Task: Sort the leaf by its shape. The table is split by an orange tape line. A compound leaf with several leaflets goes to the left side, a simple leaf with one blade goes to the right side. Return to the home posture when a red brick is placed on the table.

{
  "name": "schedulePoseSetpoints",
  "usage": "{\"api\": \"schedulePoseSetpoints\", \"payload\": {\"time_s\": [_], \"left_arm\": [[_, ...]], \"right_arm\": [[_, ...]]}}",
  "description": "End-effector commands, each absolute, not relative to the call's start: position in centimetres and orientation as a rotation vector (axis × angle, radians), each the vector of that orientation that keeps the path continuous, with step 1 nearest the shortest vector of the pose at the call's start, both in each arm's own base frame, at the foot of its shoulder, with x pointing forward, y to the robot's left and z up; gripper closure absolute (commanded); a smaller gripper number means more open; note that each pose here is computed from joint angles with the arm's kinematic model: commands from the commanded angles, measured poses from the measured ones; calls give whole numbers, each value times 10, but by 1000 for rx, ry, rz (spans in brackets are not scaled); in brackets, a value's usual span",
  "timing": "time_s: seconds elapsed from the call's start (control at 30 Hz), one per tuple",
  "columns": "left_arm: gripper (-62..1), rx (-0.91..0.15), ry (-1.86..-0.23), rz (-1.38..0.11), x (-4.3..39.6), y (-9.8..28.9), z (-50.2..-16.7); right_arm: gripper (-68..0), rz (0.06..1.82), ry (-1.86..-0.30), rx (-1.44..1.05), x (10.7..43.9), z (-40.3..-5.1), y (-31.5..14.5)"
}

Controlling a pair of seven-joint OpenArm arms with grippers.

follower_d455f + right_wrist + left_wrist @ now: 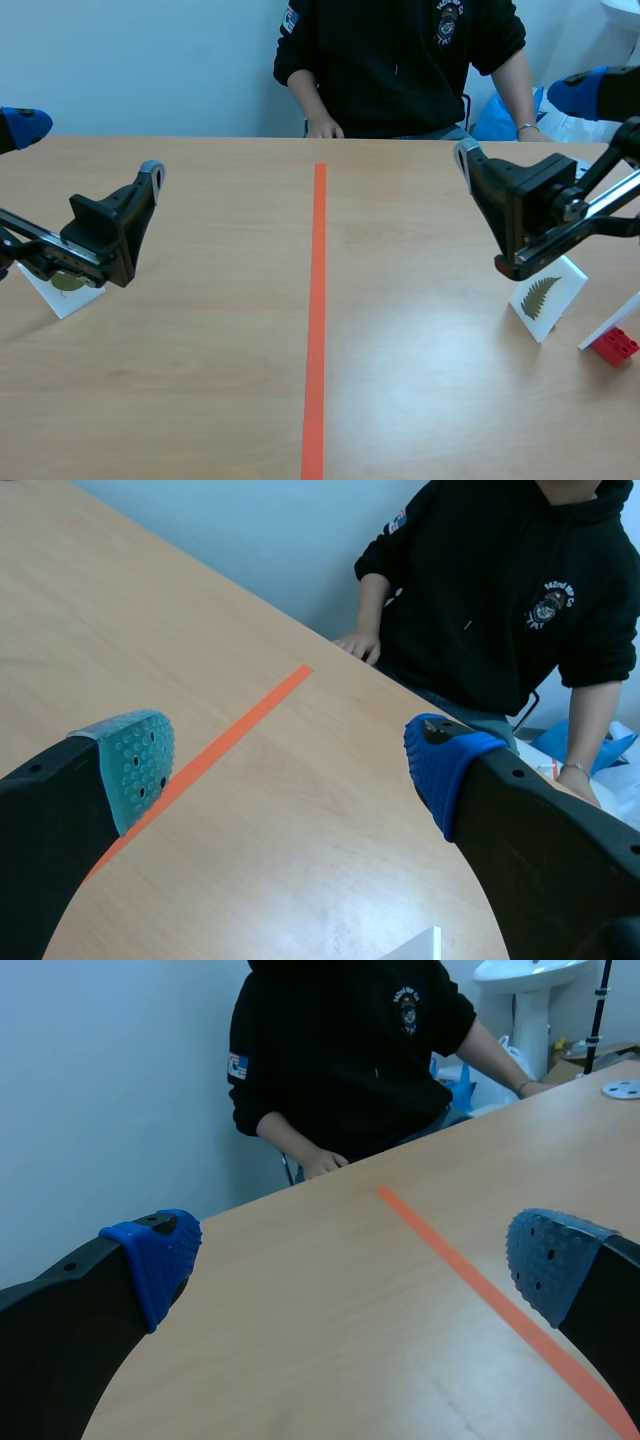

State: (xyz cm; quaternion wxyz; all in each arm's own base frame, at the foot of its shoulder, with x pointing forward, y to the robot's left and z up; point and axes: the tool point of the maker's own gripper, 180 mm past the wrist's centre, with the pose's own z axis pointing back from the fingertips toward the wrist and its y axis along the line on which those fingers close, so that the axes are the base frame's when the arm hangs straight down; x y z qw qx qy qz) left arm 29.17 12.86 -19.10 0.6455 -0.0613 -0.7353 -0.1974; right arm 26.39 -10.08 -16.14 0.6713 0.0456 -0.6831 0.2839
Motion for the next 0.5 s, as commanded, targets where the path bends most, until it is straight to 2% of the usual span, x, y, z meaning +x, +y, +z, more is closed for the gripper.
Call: {"api": "schedulePoseSetpoints", "payload": {"time_s": [0.0, 0.17, 0.47], "left_arm": [[-623, -157, -1684, -443, 289, 127, -187], [-623, -222, -1632, -476, 278, 110, -189], [-623, -402, -1582, -571, 251, 74, -182]], "right_arm": [[-475, 641, -1569, 88, 267, -154, -104], [-475, 642, -1568, 88, 267, -154, -104], [-475, 641, -1566, 87, 267, -155, -104]]}}
